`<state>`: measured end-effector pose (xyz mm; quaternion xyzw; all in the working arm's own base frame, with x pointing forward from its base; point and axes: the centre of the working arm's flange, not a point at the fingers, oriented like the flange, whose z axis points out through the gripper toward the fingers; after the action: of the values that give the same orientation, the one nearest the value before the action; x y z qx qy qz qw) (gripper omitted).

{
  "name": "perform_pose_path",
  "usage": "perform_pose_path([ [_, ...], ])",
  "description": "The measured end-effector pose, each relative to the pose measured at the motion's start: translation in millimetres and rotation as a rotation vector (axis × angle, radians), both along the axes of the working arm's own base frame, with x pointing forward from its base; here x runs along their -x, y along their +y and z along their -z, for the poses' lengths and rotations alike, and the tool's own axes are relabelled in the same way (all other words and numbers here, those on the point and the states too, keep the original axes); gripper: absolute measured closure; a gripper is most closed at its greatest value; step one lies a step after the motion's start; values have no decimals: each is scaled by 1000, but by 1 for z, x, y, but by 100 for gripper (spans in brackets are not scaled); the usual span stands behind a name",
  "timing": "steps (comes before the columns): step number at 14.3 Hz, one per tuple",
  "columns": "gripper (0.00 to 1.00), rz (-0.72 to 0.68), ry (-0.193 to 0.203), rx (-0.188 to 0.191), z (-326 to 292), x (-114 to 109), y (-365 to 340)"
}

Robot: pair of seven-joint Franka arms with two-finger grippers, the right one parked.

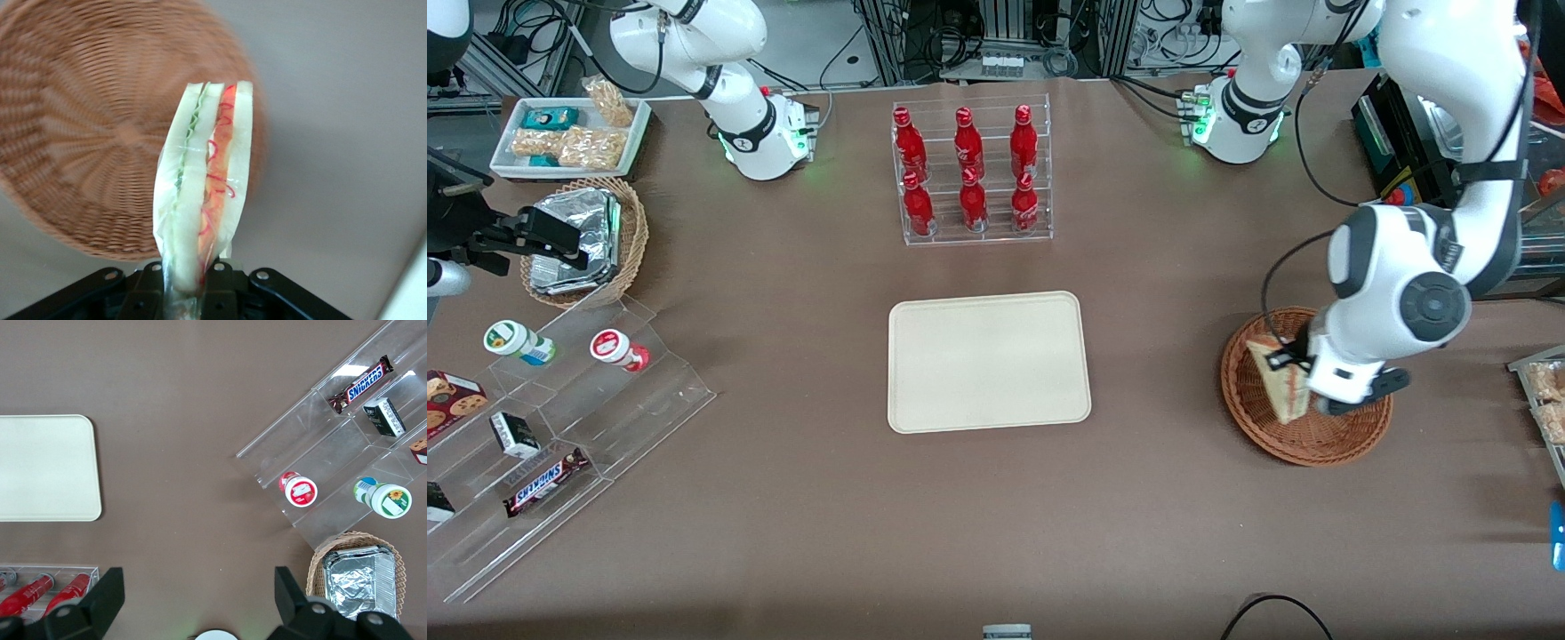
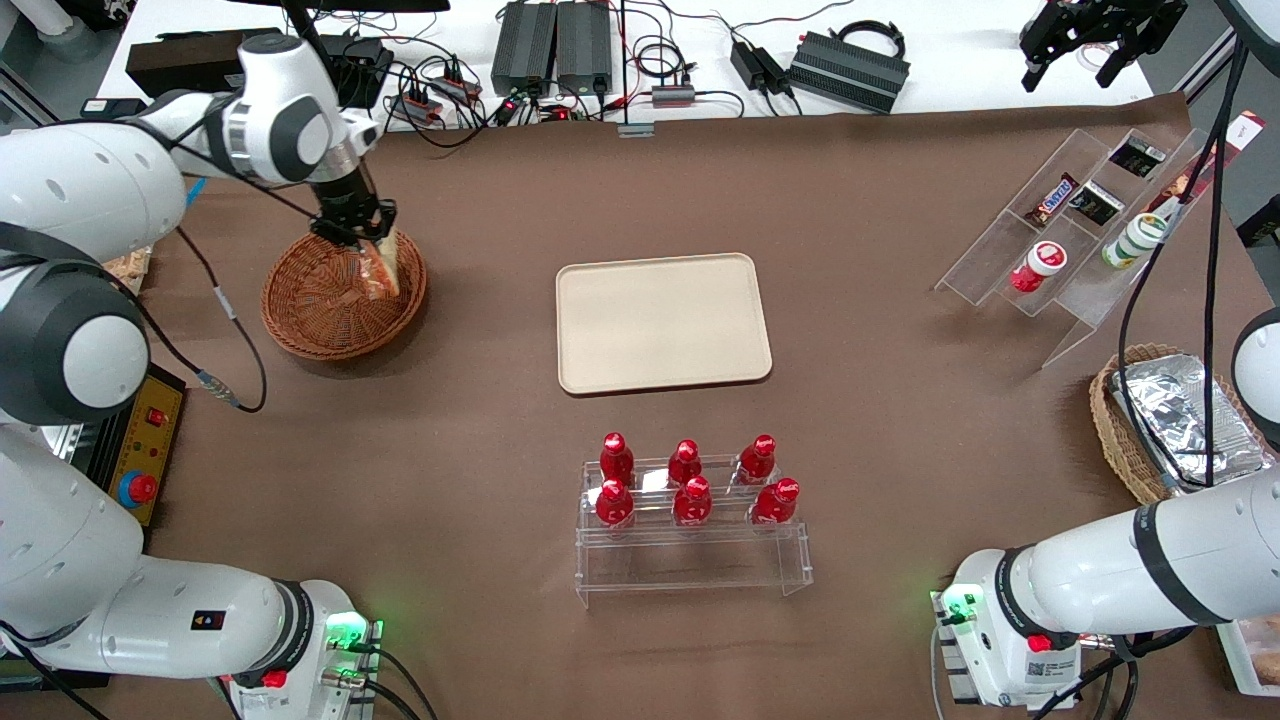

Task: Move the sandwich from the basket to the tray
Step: 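Lift the sandwich and carry it over the white tray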

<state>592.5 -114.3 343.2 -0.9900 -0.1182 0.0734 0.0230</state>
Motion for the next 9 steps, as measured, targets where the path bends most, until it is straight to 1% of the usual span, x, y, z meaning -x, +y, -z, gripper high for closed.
perform_pose_path([
  [2,85,107,-8,6,-3,11,-61],
  [4,85,169,-17,8,3,23,-127],
  [6,85,175,-38,11,14,31,-193],
  [9,85,149,-56,23,36,46,-285],
])
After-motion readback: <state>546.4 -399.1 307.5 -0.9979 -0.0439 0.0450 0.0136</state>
